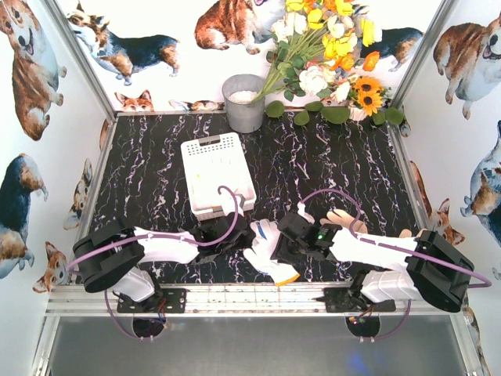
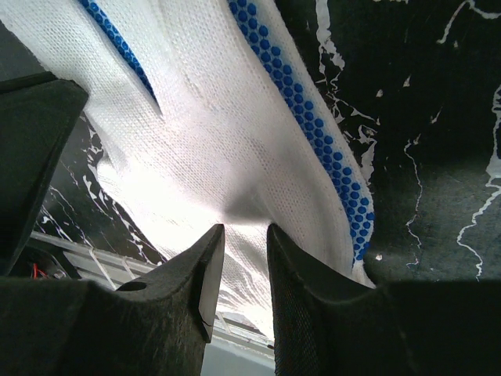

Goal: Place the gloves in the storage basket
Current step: Pair the glove with the glove.

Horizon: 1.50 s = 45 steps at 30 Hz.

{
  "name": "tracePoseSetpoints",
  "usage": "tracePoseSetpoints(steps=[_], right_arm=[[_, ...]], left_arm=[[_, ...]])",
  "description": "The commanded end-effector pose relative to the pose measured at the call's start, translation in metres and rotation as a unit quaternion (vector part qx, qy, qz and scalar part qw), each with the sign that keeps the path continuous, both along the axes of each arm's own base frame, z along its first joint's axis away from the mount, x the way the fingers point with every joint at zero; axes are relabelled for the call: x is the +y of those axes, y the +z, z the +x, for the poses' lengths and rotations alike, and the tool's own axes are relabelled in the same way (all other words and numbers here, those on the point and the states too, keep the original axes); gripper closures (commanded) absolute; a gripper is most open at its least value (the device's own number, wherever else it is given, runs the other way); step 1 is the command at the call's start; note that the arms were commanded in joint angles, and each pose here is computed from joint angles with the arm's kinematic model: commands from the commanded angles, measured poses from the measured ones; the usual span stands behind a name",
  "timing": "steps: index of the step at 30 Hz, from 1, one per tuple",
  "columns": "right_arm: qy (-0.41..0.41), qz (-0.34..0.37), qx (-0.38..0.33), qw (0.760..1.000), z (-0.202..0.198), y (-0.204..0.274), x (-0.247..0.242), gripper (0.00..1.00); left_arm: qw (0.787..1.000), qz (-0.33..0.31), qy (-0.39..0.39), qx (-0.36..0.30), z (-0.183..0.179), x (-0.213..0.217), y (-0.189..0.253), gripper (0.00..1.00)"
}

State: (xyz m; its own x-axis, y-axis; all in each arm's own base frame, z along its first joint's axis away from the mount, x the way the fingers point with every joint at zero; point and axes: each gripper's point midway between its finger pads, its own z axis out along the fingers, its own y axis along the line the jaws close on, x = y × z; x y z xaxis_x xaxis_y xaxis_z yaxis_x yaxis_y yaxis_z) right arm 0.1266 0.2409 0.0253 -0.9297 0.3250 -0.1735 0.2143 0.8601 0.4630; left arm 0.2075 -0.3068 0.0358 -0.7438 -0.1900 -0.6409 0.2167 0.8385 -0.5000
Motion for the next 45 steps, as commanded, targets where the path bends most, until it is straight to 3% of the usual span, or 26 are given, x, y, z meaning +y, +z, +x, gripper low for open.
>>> tracePoseSetpoints(steps=[1, 10, 18, 24, 33, 45], right_arm=[[-0.010, -0.020, 0.000, 1.000, 0.000, -0.006, -0.010, 0.68], [0.003, 0.018, -0.036, 0.999, 0.007, 0.025, -0.001, 0.60], [0.006, 0.027, -0.121, 0.992, 0.029, 0.070, -0.021, 0.49], [0.047, -0.001, -0.121, 0.992, 0.046, 0.072, -0.038, 0.45], [0.118, -0.021, -0.051, 0.992, 0.055, 0.043, -0.016, 0.46], [0.094, -0.086, -0.046, 0.991, 0.064, 0.018, -0.035, 0.57]], left_arm=[[1.000, 0.000, 0.026, -0.012, 0.006, 0.008, -0.003, 0.96], [1.000, -0.002, 0.003, -0.026, 0.008, 0.000, 0.008, 0.78], [0.999, 0.000, -0.011, -0.032, 0.010, -0.006, 0.012, 0.76], [1.000, 0.003, -0.016, -0.026, 0.011, -0.012, 0.008, 0.76], [1.000, 0.012, -0.015, -0.016, 0.013, -0.014, 0.002, 0.73], [0.999, 0.019, -0.029, -0.013, 0.017, -0.025, -0.002, 0.81]])
